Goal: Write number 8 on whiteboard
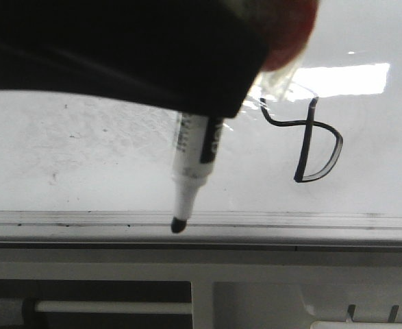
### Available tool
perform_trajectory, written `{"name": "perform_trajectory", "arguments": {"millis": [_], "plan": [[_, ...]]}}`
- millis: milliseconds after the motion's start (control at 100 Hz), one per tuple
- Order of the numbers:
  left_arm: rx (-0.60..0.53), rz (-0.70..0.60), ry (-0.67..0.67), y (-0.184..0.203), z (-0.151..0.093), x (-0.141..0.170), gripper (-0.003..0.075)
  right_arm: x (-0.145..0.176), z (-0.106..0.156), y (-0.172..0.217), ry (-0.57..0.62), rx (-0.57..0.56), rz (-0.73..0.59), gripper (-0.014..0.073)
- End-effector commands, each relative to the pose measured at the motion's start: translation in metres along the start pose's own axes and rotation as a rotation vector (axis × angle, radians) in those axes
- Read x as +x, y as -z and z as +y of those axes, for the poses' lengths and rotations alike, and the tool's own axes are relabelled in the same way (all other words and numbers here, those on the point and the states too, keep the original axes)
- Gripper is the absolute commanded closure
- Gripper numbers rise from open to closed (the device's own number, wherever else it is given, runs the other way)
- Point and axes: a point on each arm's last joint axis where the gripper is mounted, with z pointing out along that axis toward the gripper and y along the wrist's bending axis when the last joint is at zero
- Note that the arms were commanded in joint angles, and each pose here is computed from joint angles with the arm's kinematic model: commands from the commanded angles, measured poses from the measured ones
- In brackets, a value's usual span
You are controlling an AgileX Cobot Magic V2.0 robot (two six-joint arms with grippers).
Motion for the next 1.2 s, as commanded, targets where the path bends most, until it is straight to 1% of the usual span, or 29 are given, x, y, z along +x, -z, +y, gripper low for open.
{"name": "perform_trajectory", "arguments": {"millis": [0, 100, 160, 200, 230, 300, 350, 400, 420, 470, 580, 630, 770, 1070, 1140, 1190], "plan": [[0.029, -0.023, 0.035, 0.001, -0.004, -0.008, 0.0741, -0.019, -0.002, 0.007, 0.015, 0.019, -0.131, 0.0666], [0.032, -0.022, 0.035, 0.001, -0.004, -0.008, 0.0741, -0.019, -0.002, 0.007, 0.015, 0.019, -0.131, 0.0666], [0.053, -0.014, 0.033, 0.001, -0.006, -0.007, 0.0739, -0.019, -0.002, 0.007, 0.015, 0.019, -0.133, 0.0666], [0.057, -0.008, 0.021, 0.001, -0.006, -0.007, 0.0724, -0.019, -0.002, 0.007, 0.015, 0.019, -0.133, 0.0666], [0.063, -0.002, 0.011, 0.001, -0.007, -0.006, 0.0697, -0.019, -0.002, 0.007, 0.015, 0.019, -0.133, 0.0666], [0.074, 0.008, -0.001, 0.001, -0.008, -0.005, 0.0575, -0.019, -0.002, 0.007, 0.015, 0.019, -0.133, 0.0666], [0.076, 0.008, -0.001, 0.001, -0.008, -0.005, 0.0454, -0.019, -0.002, 0.007, 0.015, 0.019, -0.133, 0.0666], [0.076, 0.008, -0.001, 0.001, -0.008, -0.005, 0.0366, -0.019, -0.002, 0.007, 0.015, 0.019, -0.133, 0.0666], [0.076, 0.008, -0.001, 0.001, -0.008, -0.005, 0.0341, -0.019, -0.002, 0.007, 0.015, 0.019, -0.133, 0.0666], [0.075, 0.010, -0.006, 0.001, -0.008, -0.005, 0.0313, -0.019, -0.002, 0.007, 0.015, 0.019, -0.133, 0.0666], [0.074, 0.012, -0.010, 0.001, -0.008, -0.005, 0.0323, -0.019, -0.002, 0.007, 0.015, 0.019, -0.133, 0.0666], [0.073, 0.014, -0.018, 0.001, -0.008, -0.005, 0.0339, -0.019, -0.002, 0.007, 0.015, 0.019, -0.133, 0.0666], [0.094, 0.043, -0.057, 0.001, -0.010, -0.001, 0.0366, -0.019, -0.002, 0.007, 0.015, 0.019, -0.133, 0.0666], [0.088, 0.091, -0.048, -0.001, -0.008, 0.016, 0.0371, -0.019, -0.002, 0.007, 0.015, 0.019, -0.133, 0.0666], [0.088, 0.098, -0.046, -0.002, -0.008, 0.018, 0.0398, -0.019, -0.002, 0.007, 0.015, 0.019, -0.133, 0.0666], [0.088, 0.098, -0.046, -0.002, -0.008, 0.018, 0.0441, -0.019, -0.002, 0.007, 0.015, 0.019, -0.133, 0.0666]]}}
